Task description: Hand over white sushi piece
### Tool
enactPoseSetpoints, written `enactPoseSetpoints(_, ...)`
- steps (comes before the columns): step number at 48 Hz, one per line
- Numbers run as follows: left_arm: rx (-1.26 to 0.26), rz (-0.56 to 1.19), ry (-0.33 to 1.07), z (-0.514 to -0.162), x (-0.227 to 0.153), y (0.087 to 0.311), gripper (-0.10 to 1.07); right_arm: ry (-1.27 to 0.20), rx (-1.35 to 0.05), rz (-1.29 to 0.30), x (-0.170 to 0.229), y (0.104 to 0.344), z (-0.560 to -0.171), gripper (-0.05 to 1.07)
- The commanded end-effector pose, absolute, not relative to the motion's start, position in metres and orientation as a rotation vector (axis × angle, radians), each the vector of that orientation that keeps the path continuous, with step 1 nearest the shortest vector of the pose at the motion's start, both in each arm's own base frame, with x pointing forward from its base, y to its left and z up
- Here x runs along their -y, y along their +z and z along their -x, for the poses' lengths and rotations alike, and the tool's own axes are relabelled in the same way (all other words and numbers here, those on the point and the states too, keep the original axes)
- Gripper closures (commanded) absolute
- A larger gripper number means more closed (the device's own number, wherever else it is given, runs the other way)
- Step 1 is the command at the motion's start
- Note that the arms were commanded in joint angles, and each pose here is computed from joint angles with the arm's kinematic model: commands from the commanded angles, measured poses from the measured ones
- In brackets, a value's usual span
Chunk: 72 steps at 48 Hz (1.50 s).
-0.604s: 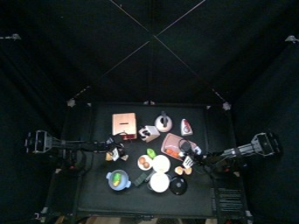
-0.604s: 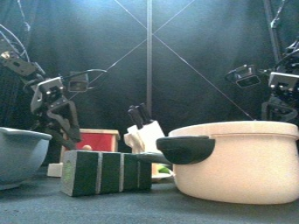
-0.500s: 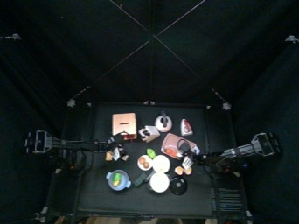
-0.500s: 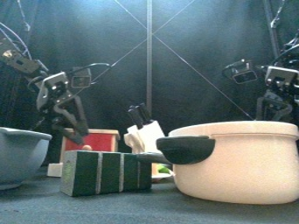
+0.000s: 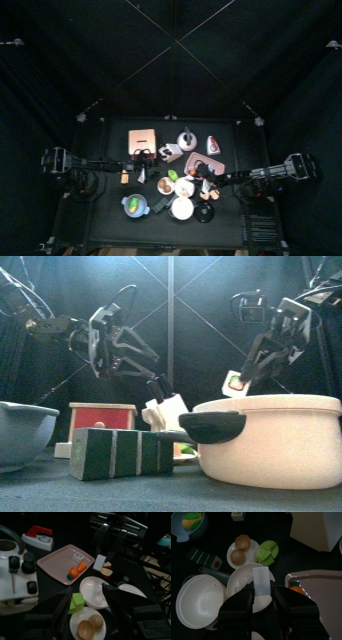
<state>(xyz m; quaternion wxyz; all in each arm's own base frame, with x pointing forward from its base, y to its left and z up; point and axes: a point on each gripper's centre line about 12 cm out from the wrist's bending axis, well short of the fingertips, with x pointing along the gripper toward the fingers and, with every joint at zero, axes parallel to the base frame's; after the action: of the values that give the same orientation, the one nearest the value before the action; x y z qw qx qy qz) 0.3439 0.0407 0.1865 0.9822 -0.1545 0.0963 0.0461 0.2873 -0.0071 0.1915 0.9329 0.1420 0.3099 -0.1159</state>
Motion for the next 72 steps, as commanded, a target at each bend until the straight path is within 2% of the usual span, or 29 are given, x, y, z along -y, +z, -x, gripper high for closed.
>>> enactPoseSetpoints(1, -0.159, 0.293, 0.067, -0.366, -0.040, 0.193, 0.10, -0.212, -0.592, -0.279, 0.010, 0.203, -0.300, 0.48)
enactPoseSetpoints(20, -0.197, 0.226, 0.002, -0.412, -0.038, 0.173, 0.10, -0.174, -0.592, -0.255, 0.007, 0.203, -0.315, 0.48)
enactPoseSetpoints(36, -0.201, 0.165, -0.072, -0.419, -0.025, 0.174, 0.09, -0.180, -0.593, -0.254, 0.009, 0.203, -0.316, 0.48)
enactPoseSetpoints(72, -0.200, 0.182, -0.060, -0.442, -0.027, 0.165, 0.12, -0.173, -0.604, -0.255, 0.006, 0.200, -0.320, 0.48)
